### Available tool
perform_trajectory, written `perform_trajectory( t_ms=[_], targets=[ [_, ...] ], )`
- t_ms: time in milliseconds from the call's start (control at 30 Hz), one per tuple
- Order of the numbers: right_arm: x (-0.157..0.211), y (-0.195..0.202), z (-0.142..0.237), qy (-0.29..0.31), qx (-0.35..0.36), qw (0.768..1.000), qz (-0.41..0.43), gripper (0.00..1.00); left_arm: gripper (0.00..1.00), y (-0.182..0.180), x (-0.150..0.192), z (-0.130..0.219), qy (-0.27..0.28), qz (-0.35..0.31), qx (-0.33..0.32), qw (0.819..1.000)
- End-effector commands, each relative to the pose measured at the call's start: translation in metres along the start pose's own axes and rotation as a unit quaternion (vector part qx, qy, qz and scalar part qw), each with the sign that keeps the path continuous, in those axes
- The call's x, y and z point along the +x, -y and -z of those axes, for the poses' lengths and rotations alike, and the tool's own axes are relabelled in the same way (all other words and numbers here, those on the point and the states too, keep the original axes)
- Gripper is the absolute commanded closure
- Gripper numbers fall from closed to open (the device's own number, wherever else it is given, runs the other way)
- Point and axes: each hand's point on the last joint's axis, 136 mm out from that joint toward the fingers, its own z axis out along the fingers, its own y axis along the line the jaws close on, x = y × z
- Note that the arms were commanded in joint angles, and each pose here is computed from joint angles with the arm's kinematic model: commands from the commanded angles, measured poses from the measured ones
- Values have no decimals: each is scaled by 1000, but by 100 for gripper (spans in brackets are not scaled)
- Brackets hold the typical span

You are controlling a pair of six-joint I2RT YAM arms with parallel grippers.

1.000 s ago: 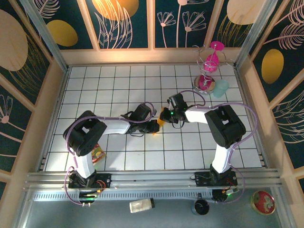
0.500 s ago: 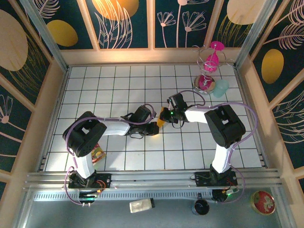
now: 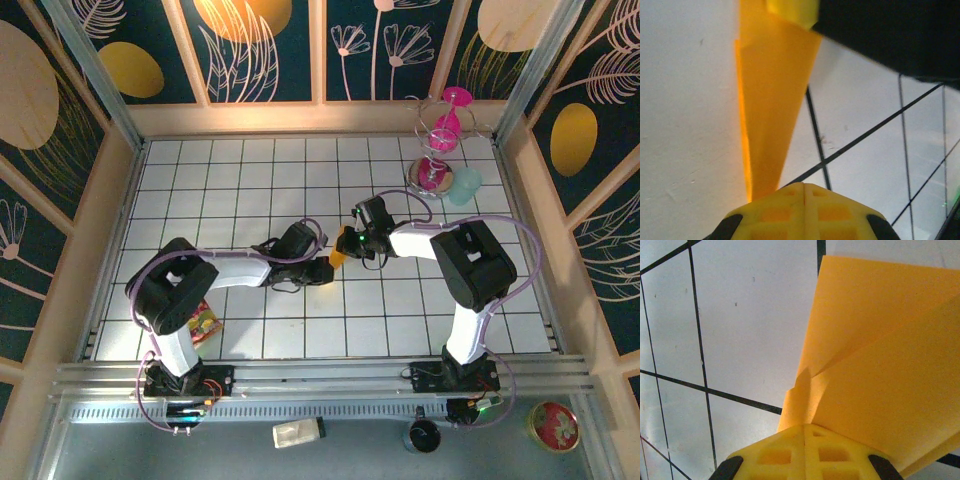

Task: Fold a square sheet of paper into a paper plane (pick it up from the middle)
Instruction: Fold the wing for the fifth time at the center of the table.

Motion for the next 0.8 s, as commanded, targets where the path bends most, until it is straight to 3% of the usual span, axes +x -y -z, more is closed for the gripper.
perform_trajectory(
  t_ms=[0, 433, 767],
  targets=[
    [19, 36, -10, -30, 55, 998, -26, 94, 100, 23, -26, 10, 42, -16, 15, 999],
    [19, 34, -10, -32, 44, 998, -30, 97, 100, -1, -43, -16, 35, -16, -29, 999],
    [22, 41, -12, -35, 54, 997, -37, 97, 100, -10, -27, -27, 4, -13, -26, 1000]
  ],
)
